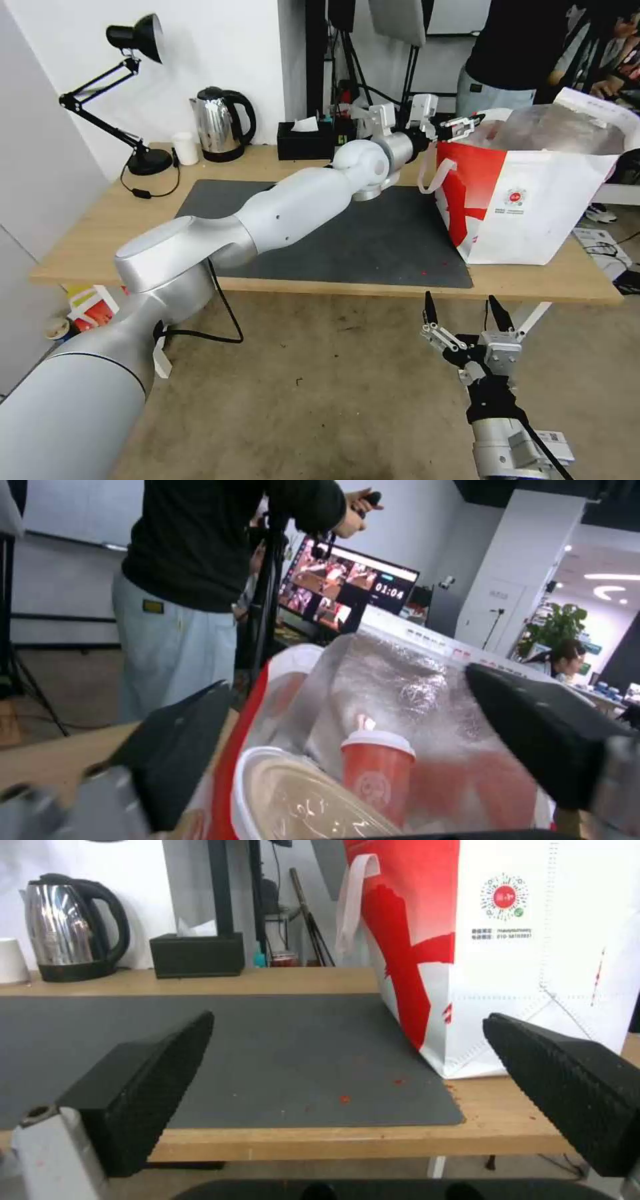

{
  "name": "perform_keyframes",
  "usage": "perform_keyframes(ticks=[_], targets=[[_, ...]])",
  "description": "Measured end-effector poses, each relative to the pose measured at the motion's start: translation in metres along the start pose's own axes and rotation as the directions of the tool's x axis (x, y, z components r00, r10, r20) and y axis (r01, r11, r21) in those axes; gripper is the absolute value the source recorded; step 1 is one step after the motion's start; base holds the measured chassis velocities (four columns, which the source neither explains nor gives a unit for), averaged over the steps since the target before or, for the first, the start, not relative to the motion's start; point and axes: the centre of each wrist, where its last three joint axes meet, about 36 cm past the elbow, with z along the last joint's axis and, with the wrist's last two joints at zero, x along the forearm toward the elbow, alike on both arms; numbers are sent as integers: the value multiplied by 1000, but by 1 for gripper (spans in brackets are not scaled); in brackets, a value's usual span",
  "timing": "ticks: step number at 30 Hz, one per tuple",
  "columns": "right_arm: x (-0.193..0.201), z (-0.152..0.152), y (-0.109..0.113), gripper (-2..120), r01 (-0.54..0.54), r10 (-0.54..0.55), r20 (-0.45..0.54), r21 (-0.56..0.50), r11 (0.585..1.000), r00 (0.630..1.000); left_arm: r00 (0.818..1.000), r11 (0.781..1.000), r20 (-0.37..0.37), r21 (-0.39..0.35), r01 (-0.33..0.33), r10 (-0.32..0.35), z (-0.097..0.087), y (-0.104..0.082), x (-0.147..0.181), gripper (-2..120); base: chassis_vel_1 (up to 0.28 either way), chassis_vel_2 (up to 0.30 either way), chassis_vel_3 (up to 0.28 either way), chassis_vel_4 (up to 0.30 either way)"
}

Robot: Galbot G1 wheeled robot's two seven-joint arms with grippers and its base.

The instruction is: Pick up the trash from the table and place it into the takeout bag.

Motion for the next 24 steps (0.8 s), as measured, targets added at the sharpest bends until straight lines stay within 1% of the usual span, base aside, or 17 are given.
perform_keyframes(ticks=[1, 4, 6, 8, 9, 11, 13, 14, 16, 17, 18, 19, 20, 21, 22, 23, 24], targets=[[0, 0, 0, 100, 0, 0, 0, 0, 1000, 1000, 1000, 1000, 7, -8, 0, 0, -4, 0, 2, 97, 0, 0, 0, 0], [0, 0, 0, 100, 0, 0, 0, 0, 1000, 1000, 1000, 1000, 20, -13, 10, -9, -11, -1, 5, 99, 0, 0, 0, 0], [0, 0, 0, 100, 0, 0, 0, 0, 1000, 1000, 998, 999, 55, -18, 30, -29, -25, -3, 13, 100, 0, 0, 0, 0], [0, 0, 0, 100, 0, 0, 0, 0, 1000, 1000, 994, 998, 93, -32, 55, -52, -43, -2, 31, 100, 0, 0, 0, 0], [0, 0, 0, 100, 0, 0, 0, 0, 1000, 1000, 994, 998, 93, -32, 55, -52, -43, -2, 31, 100, 0, 0, 0, 0], [0, 0, 0, 100, 0, 0, 0, 0, 1000, 1000, 990, 996, 123, -56, 73, -65, -57, 2, 50, 100, 0, 0, 0, 0], [0, 0, 0, 100, 0, 0, 0, 0, 1000, 1000, 982, 989, 173, -113, 98, -77, -74, 9, 81, 100, 0, 0, 0, 0], [0, 0, 0, 100, 0, 0, 0, 0, 1000, 1000, 982, 989, 173, -113, 98, -77, -74, 9, 81, 100, 0, 0, 0, 0], [0, 0, 0, 100, 0, 0, 0, 0, 1000, 1000, 973, 980, 214, -155, 127, -92, -86, 12, 109, 100, 0, 0, 0, 0], [0, 0, 0, 100, 0, 0, 0, 0, 1000, 1000, 966, 971, 239, -187, 147, -100, -91, 13, 127, 100, 0, 0, 0, 0], [0, 0, 0, 100, 0, 0, 0, 0, 1000, 1000, 955, 953, 273, -241, 183, -114, -94, 16, 151, 100, 0, 0, 0, 0], [0, 0, 0, 100, 0, 0, 0, 0, 1000, 1000, 955, 953, 273, -241, 183, -114, -94, 16, 151, 100, 0, 0, 0, 0], [0, 0, 0, 100, 0, 0, 0, 0, 1000, 1000, 948, 938, 293, -277, 208, -123, -94, 19, 166, 100, 0, 0, 0, 0], [0, 0, 0, 100, 0, 0, 0, 0, 1000, 1000, 929, 897, 334, -345, 276, -157, -94, 30, 203, 100, 0, 0, 0, 0], [0, 0, 0, 100, 0, 0, 0, 0, 1000, 1000, 913, 871, 363, -369, 326, -188, -91, 36, 230, 100, 0, 0, 0, 0], [0, 0, 0, 100, 0, 0, 0, 0, 1000, 1000, 913, 871, 363, -369, 326, -188, -91, 36, 230, 100, 0, 0, 0, 0], [0, 0, 0, 100, 0, 0, 0, 0, 1000, 1000, 895, 852, 390, -373, 369, -217, -86, 38, 256, 100, 0, 0, 0, 0]])
